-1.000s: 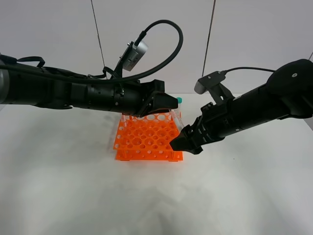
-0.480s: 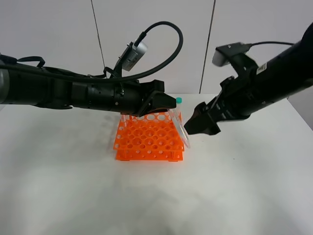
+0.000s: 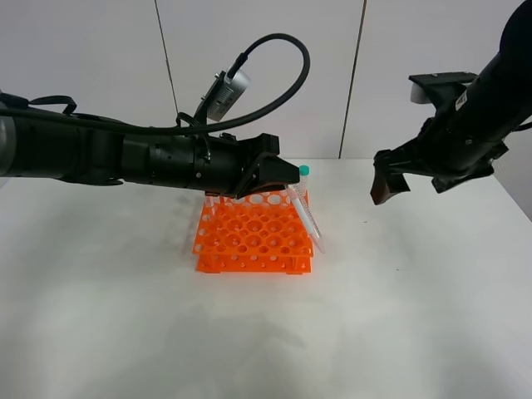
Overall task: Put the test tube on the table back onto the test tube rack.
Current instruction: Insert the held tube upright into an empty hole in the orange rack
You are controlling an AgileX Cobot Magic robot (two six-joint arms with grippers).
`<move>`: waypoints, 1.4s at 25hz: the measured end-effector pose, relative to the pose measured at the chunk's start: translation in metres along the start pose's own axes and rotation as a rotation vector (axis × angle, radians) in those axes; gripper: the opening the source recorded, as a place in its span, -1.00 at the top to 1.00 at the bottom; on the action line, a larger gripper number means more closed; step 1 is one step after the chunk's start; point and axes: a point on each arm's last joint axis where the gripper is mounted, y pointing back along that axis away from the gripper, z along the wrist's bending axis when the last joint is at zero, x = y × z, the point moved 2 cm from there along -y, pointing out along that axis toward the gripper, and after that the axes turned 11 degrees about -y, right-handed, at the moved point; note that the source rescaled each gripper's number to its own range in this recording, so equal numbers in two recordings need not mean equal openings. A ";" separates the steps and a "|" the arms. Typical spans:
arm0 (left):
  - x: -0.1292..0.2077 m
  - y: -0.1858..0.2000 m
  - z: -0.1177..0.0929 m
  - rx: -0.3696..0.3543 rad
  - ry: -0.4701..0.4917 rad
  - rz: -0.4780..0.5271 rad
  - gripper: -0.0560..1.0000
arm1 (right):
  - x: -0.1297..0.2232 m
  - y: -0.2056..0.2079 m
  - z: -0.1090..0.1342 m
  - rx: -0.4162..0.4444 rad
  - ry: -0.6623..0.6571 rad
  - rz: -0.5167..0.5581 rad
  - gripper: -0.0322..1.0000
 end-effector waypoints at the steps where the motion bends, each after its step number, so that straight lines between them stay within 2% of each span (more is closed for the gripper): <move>1: 0.000 0.000 0.000 0.000 0.000 0.000 0.89 | -0.001 -0.005 -0.010 0.020 -0.038 0.019 -1.00; 6: 0.000 0.000 0.000 0.000 0.001 0.000 0.89 | 0.003 -0.010 -0.049 0.070 -0.205 0.095 -1.00; 11: 0.000 0.000 0.000 0.000 0.002 0.000 0.89 | 0.017 -0.005 -0.069 0.104 -0.271 0.220 -1.00; 15: 0.000 0.000 0.000 0.000 0.002 0.000 0.89 | 0.020 0.002 -0.068 0.099 -0.268 0.231 -1.00; 22: 0.000 0.000 0.000 0.000 0.002 0.000 0.89 | 0.026 0.031 -0.063 0.071 -0.249 0.146 -1.00; 30: 0.000 0.000 0.000 0.000 0.002 0.000 0.89 | 0.064 0.025 -0.049 0.070 -0.208 0.214 -1.00; 35: 0.000 0.000 0.000 0.000 0.002 0.000 0.89 | 0.080 0.038 -0.048 0.070 -0.213 0.175 -1.00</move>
